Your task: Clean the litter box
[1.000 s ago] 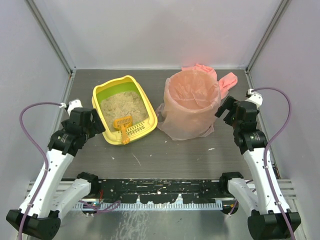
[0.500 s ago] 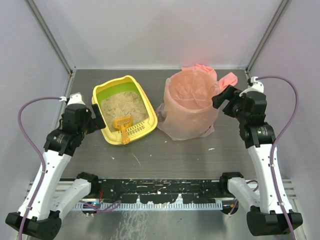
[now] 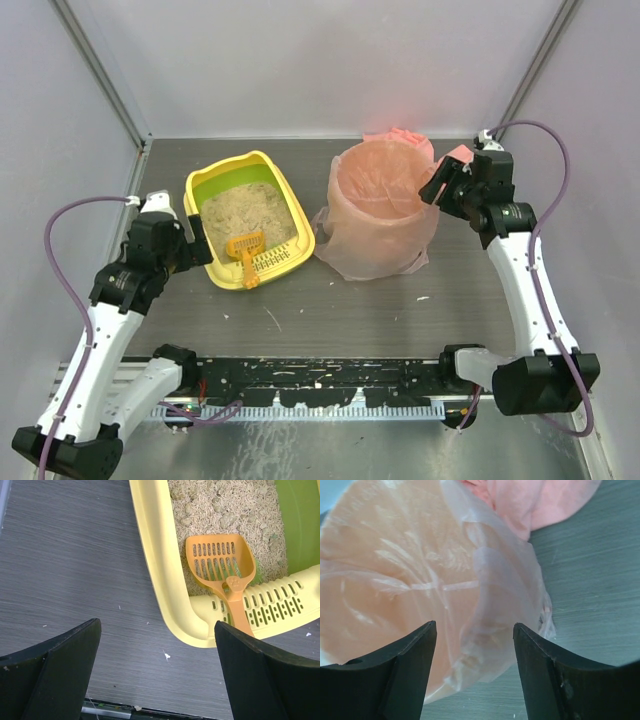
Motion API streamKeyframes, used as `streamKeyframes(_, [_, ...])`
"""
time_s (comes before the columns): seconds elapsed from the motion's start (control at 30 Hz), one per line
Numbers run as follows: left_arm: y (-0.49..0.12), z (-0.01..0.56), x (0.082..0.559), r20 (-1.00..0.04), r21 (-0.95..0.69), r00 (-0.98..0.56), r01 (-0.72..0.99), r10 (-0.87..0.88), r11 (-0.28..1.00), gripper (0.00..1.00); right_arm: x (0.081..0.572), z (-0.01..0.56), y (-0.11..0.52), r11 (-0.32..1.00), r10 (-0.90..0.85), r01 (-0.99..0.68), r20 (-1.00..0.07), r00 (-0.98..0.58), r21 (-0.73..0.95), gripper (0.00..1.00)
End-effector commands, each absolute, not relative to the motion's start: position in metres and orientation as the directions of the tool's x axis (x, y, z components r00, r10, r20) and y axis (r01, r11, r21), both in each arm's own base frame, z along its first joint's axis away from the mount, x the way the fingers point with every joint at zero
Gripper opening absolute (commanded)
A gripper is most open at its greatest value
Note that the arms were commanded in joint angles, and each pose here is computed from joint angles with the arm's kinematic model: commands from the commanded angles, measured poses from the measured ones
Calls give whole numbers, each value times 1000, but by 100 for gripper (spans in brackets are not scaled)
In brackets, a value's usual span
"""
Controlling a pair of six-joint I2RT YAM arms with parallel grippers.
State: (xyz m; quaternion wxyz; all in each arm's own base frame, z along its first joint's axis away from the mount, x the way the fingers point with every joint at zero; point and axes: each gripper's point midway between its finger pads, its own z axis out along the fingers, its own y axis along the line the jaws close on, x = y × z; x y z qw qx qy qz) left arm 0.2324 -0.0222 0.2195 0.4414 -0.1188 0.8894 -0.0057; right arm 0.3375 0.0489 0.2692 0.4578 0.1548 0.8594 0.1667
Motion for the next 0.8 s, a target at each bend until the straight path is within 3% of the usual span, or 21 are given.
streamKeyframes(0.0, [-27,222,239,-789,-130,-577,-175,-209,976,98,347,282,29,923,381,159,-781,-495,349,67])
streamKeyframes(0.27, [-30,219,241,-782,-125,-592,-159,-196,979,98,366,271,40,906,412,142,-750,-518,400,41])
streamKeyframes(0.77, [-34,214,243,-768,-123,-613,-143,-186,982,98,419,271,36,885,463,190,-752,-469,426,15])
